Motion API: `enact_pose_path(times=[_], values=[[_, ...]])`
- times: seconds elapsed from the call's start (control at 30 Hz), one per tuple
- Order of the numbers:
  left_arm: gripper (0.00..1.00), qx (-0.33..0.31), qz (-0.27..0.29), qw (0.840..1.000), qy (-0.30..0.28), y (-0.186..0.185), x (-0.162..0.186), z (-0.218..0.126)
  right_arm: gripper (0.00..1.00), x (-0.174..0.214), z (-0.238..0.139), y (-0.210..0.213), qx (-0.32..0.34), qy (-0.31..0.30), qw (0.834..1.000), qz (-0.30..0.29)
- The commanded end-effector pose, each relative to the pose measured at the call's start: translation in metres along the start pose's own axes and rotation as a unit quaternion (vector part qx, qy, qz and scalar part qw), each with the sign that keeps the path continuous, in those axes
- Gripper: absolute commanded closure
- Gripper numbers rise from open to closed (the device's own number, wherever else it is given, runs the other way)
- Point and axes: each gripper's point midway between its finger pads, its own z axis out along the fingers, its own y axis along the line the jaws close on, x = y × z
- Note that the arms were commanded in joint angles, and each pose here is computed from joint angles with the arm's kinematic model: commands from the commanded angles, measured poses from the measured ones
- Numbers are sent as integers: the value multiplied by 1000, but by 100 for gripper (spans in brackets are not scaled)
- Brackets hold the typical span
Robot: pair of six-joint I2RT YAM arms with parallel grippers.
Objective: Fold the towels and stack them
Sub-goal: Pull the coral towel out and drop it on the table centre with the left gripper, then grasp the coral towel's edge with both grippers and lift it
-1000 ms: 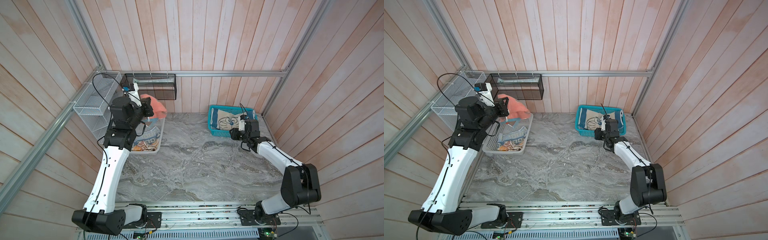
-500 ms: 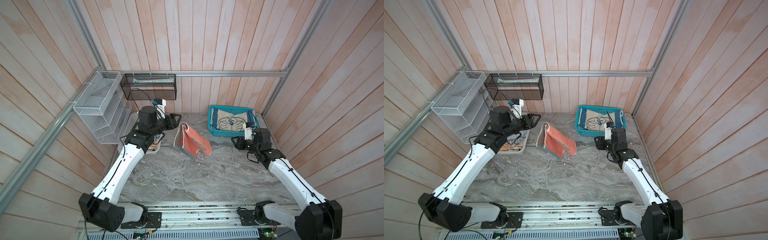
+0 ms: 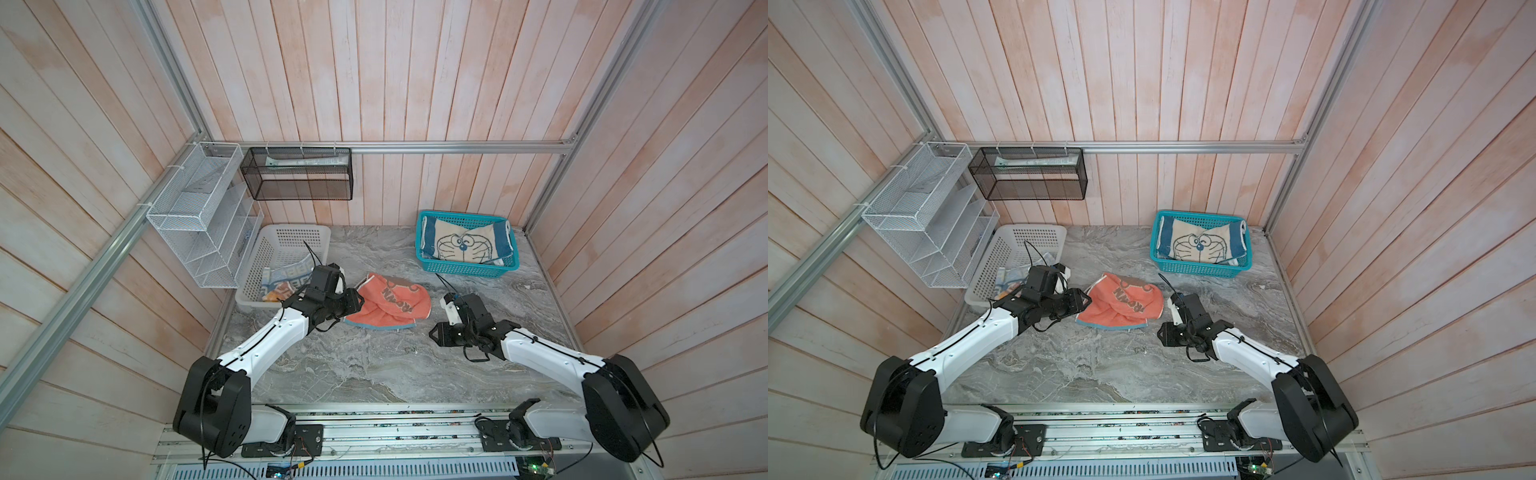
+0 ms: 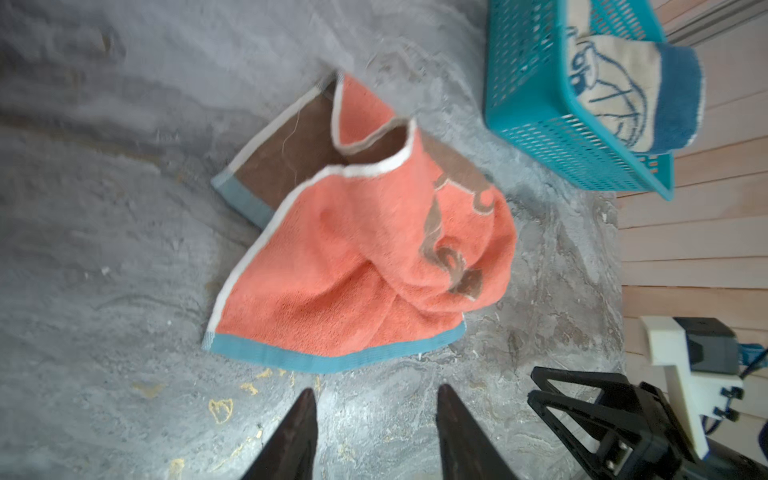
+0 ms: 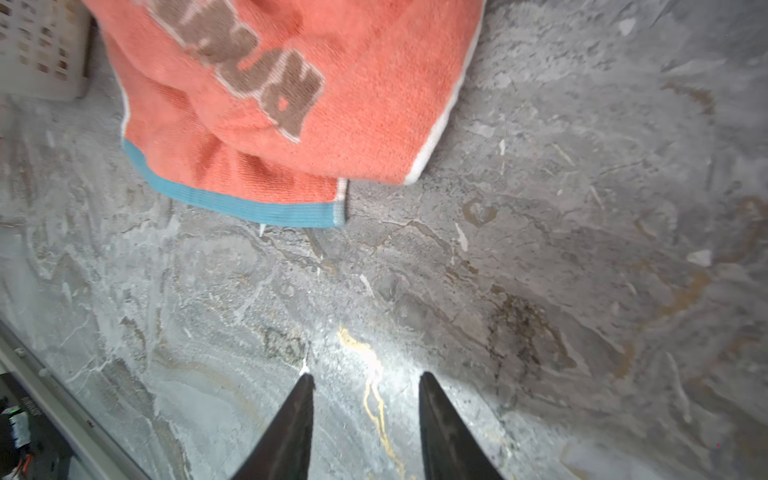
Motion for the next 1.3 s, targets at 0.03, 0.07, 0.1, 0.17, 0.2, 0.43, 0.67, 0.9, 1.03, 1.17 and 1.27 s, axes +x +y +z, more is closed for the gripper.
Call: enact_pose_path(times=[0.03, 0.07, 0.1, 0.17, 0.2, 0.43, 0.67, 0.9, 1.03, 1.17, 1.27], values=[[49, -54, -32, 998, -16, 31, 2, 20, 54, -26, 16, 12, 19, -19, 999, -20], [48, -77, -30, 997, -13, 40, 3, 25, 53, -26, 24, 12, 28, -8, 999, -22], [47, -94, -25, 995, -12, 46, 2, 27, 53, -25, 29, 12, 34, 3, 999, -22], [46, -130, -12, 991, -5, 58, 2, 34, 52, -25, 42, 13, 47, 23, 998, -21], [46, -144, -5, 990, -2, 63, 2, 36, 52, -25, 47, 15, 52, 30, 998, -26], [44, -217, 47, 974, 34, 75, 10, 60, 51, -17, 82, 8, 115, 95, 987, -56], [43, -273, 86, 956, 62, 87, 21, 79, 57, -6, 99, -4, 164, 138, 974, -77], [58, -247, 73, 961, 104, 91, 52, 93, 96, 13, 94, -11, 191, 155, 965, -96], [89, -231, 70, 964, 109, 79, 60, 89, 100, 8, 78, -2, 189, 134, 968, -99], [100, -208, 68, 972, 86, 60, 48, 69, 100, -9, 54, 13, 175, 96, 975, -97], [100, -177, 68, 980, 54, 37, 32, 45, 100, -26, 27, 27, 162, 57, 980, -95]])
